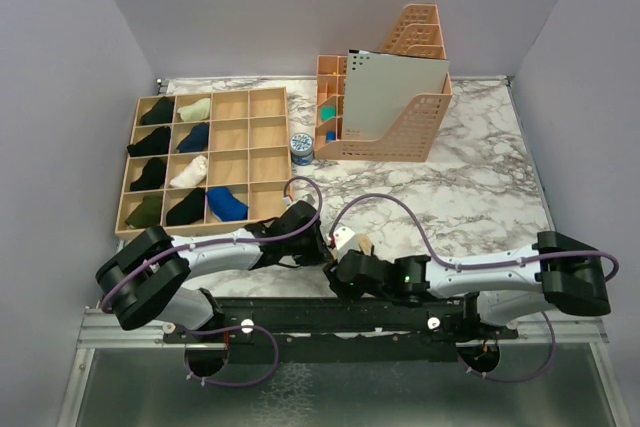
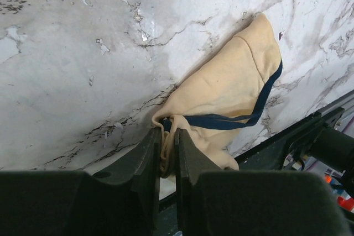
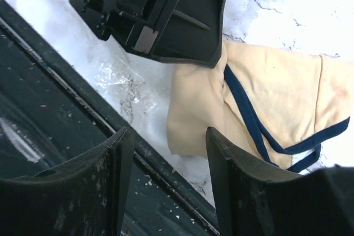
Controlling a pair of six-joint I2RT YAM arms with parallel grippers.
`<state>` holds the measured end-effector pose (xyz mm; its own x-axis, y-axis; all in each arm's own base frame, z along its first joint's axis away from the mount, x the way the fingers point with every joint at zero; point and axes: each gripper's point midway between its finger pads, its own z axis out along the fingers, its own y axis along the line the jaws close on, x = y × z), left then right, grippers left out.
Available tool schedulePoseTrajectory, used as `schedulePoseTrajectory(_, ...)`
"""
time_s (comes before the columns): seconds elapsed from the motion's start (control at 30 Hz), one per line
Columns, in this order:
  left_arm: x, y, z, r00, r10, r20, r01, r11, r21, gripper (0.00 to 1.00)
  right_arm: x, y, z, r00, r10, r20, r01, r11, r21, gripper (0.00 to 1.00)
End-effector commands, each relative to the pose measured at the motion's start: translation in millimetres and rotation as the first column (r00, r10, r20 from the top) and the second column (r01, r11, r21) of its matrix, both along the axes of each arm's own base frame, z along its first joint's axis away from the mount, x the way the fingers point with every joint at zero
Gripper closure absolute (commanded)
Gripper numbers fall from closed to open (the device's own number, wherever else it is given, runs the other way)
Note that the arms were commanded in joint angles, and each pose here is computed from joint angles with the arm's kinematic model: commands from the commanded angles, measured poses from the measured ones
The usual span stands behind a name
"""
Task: Roll the underwear
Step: Roll the underwear to the center of the board.
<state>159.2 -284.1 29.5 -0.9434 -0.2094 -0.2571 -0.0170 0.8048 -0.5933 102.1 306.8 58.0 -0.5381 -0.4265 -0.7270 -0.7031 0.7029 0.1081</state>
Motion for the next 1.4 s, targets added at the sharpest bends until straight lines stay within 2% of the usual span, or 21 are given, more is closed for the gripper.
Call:
schedulePoseTrajectory(0.0,7,4,4,0.999,0.035,0.009,-0.035,0.999,0.012,0.82,12,-6,-9,0.997,-0.018,0.081,0.027,0.993,-0.113,0.43)
schedulePoseTrajectory(0.2,7,7,5,0.999,0.047,0.01,-0.047,0.999,0.002,0.82,11,-5,-25,0.997,-0.024,0.071,0.034,0.989,-0.145,0.44)
schedulePoseTrajectory(0.37,6,9,5,0.999,0.051,0.006,-0.051,0.999,-0.004,0.82,15,-15,-39,0.993,-0.092,0.08,0.103,0.983,-0.152,0.48)
schedulePoseTrajectory(0.47,4,12,3,0.998,0.06,0.004,-0.06,0.998,-0.005,0.77,15,-17,-46,0.991,-0.109,0.073,0.118,0.983,-0.143,0.55)
schedulePoseTrajectory(0.57,4,15,3,0.997,0.076,0.006,-0.076,0.997,-0.007,0.66,9,-14,-53,0.995,-0.087,0.044,0.092,0.987,-0.134,0.7)
schedulePoseTrajectory(0.63,5,17,5,0.996,0.085,0.011,-0.085,0.996,-0.012,0.62,4,-10,-57,0.998,-0.066,0.014,0.067,0.992,-0.111,0.76)
schedulePoseTrajectory(0.67,6,18,6,0.996,0.09,0.015,-0.09,0.996,-0.013,0.6,2,-4,-55,0.998,-0.055,-0.003,0.055,0.996,-0.071,0.79)
schedulePoseTrajectory(0.73,8,20,9,0.995,0.1,0.02,-0.099,0.995,-0.015,0.46,1,0,-53,0.998,-0.044,-0.043,0.043,0.999,-0.006,0.84)
schedulePoseTrajectory(0.77,8,22,10,0.994,0.105,0.024,-0.105,0.994,-0.015,0.44,1,2,-51,0.997,-0.035,-0.067,0.037,0.999,0.035,0.85)
schedulePoseTrajectory(0.87,11,27,16,0.991,0.129,0.048,-0.128,0.992,-0.023,0.41,1,12,-37,0.989,0.029,-0.143,0.001,0.979,0.203,0.88)
schedulePoseTrajectory(1.0,12,29,28,0.986,0.146,0.08,-0.139,0.987,-0.08,0.34,0,12,-24,0.965,0.099,-0.243,-0.012,0.943,0.333,0.9)
schedulePoseTrajectory(1.1,13,29,37,0.982,0.148,0.12,-0.132,0.982,-0.134,0.32,6,2,-20,0.942,0.1,-0.321,0.052,0.9,0.432,0.91)
schedulePoseTrajectory(1.37,7,16,43,0.983,0.067,0.17,-0.028,0.975,-0.222,0.32,9,-18,-38,0.876,0.06,-0.479,0.194,0.865,0.463,0.91)
